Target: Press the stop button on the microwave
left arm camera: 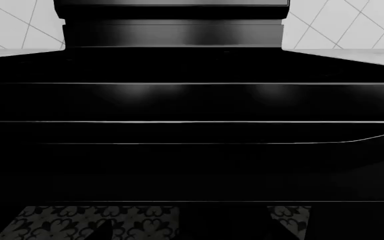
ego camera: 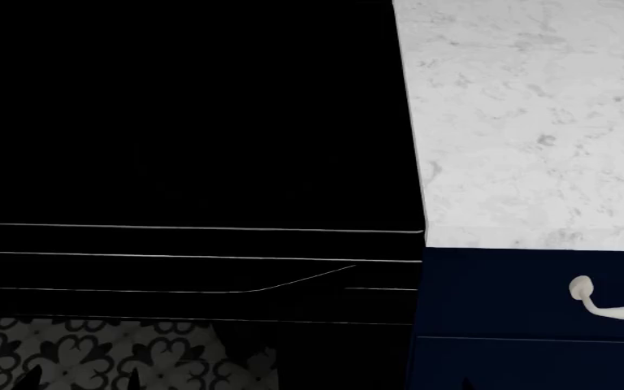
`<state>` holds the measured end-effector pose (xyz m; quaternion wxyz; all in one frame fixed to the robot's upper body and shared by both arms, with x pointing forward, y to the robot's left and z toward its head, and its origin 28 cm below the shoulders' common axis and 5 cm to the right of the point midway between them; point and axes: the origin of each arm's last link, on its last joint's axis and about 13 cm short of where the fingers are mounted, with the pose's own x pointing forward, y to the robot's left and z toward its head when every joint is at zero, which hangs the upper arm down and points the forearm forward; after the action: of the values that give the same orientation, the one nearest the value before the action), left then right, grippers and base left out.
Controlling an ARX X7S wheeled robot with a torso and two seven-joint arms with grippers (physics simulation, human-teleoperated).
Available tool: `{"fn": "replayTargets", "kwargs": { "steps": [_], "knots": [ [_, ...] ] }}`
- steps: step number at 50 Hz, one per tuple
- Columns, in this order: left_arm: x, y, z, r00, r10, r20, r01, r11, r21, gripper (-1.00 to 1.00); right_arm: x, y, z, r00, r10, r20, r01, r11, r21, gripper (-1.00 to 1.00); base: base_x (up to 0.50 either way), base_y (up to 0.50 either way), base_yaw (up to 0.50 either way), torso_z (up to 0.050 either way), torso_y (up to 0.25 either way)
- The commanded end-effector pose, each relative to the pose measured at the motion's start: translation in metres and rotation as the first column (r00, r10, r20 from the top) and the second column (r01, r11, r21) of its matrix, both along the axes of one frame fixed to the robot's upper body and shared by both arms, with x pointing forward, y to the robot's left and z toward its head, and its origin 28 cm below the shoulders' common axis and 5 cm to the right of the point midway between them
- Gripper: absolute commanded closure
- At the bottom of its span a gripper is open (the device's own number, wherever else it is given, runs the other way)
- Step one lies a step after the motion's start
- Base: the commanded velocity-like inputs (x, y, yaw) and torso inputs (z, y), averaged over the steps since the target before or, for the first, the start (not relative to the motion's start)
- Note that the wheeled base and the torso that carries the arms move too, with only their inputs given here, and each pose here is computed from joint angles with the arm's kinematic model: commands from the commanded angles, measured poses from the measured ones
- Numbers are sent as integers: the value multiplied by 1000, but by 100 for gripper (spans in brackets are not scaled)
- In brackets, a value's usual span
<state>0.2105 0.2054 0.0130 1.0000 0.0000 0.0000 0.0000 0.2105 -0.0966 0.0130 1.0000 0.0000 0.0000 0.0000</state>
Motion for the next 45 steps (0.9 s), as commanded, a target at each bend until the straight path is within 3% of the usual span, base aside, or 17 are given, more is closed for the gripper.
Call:
{"fn": "replayTargets", "kwargs": {
  "steps": [1, 8, 21, 24, 34, 39, 40, 41, 43, 45],
  "knots": [
    [-1, 0, 1, 1000, 0, 0, 0, 1000, 0, -100, -1, 0, 1, 1000, 0, 0, 0, 1000, 0, -100, 0, 0, 0, 0, 0],
    [0, -4, 0, 1000, -11, -9, 11, 998, 54, -100, 2, 0, -2, 999, -28, -25, 28, 1000, -4, -100, 0, 0, 0, 0, 0],
    [-2, -1, -5, 999, -13, -49, 17, 997, 78, -100, 6, 2, 17, 998, -58, 5, 58, 998, -32, -100, 0, 0, 0, 0, 0],
    [-3, 3, -14, 994, -16, -112, 27, 995, 96, -100, 6, 3, 23, 998, -55, 14, 55, 998, -38, -100, 0, 0, 0, 0, 0],
    [-35, 50, -52, 943, 163, -291, -114, 977, 180, -100, 8, 8, 84, 987, -69, 144, 74, 997, -26, -100, 0, 0, 0, 0, 0],
    [-49, 71, -82, 892, 236, -385, -190, 969, 156, -100, 5, 9, 118, 972, -60, 229, 69, 997, -34, -100, 0, 0, 0, 0, 0],
    [-51, 73, -88, 884, 207, -419, -194, 978, 73, -100, 5, 9, 124, 965, -66, 253, 81, 995, -49, -100, 0, 0, 0, 0, 0],
    [-54, 78, -96, 868, 258, -424, -216, 966, 144, -100, 6, 9, 131, 963, -70, 261, 87, 995, -54, -100, 0, 0, 0, 0, 0],
    [-57, 83, -106, 852, 263, -452, -226, 965, 135, -100, 5, 10, 141, 954, -73, 291, 94, 994, -58, -100, 0, 0, 0, 0, 0],
    [-58, 92, -124, 806, 336, -488, -263, 941, 213, -100, 5, 10, 156, 941, -70, 332, 94, 994, -55, -100, 0, 0, 0, 0, 0]
  ]
}}
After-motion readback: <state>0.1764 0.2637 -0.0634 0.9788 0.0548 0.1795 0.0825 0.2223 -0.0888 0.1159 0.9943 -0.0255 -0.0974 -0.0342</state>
